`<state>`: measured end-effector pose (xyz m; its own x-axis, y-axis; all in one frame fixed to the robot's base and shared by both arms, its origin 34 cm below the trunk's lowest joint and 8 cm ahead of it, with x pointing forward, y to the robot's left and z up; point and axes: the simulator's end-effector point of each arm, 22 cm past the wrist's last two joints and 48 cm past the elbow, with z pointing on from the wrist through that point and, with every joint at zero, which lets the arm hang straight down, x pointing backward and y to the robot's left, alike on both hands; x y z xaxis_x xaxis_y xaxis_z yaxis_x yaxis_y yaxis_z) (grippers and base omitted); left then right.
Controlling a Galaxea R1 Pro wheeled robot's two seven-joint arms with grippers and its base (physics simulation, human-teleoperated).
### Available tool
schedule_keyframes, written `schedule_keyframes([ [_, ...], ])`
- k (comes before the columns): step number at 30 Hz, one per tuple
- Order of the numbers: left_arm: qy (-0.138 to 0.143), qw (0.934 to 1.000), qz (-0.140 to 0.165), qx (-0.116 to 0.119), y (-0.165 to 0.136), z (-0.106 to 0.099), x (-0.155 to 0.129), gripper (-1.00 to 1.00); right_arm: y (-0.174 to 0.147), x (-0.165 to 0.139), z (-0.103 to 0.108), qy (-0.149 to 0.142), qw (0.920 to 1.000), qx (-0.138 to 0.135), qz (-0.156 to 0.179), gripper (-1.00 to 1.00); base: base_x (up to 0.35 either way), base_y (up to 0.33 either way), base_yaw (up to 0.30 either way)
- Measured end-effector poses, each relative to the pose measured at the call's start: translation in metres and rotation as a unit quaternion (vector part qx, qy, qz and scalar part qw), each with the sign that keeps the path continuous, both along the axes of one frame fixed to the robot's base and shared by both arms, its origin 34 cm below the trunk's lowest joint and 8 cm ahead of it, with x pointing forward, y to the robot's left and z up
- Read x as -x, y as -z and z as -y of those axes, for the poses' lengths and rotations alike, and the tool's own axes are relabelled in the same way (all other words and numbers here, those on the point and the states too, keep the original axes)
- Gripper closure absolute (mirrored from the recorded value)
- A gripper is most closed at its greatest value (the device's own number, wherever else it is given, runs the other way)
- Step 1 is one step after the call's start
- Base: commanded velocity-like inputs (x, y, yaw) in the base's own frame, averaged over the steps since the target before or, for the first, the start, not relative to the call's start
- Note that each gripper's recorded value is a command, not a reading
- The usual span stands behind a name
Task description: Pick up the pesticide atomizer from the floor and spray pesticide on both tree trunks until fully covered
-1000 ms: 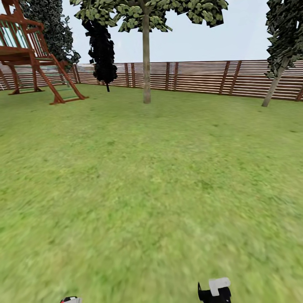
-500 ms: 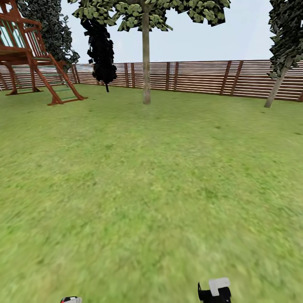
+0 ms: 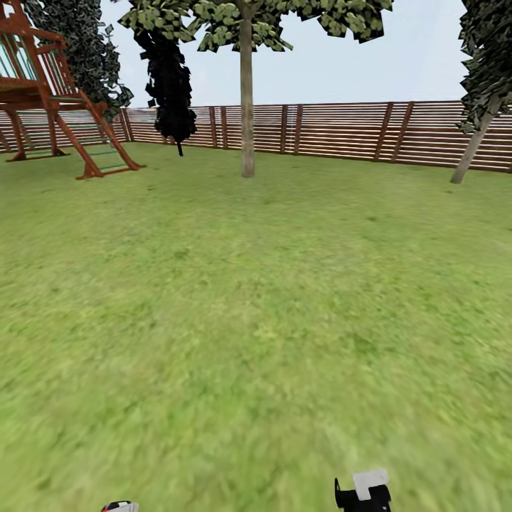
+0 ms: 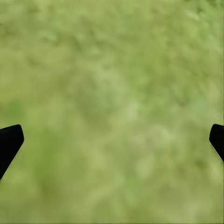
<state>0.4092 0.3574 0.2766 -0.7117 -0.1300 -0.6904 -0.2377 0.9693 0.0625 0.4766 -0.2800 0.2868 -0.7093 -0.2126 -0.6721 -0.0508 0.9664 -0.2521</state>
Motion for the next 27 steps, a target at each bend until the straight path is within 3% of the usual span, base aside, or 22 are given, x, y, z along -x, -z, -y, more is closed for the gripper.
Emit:
schedule_keyframes([
  [27,-0.001,1.0000,0.000,0.000,-0.0001,-0.0004,-0.0002,1.00,0.0001,0.0001,0.0001,0.000,1.0000,0.000,0.000,-1.00,0.339,0.000,0.000],
])
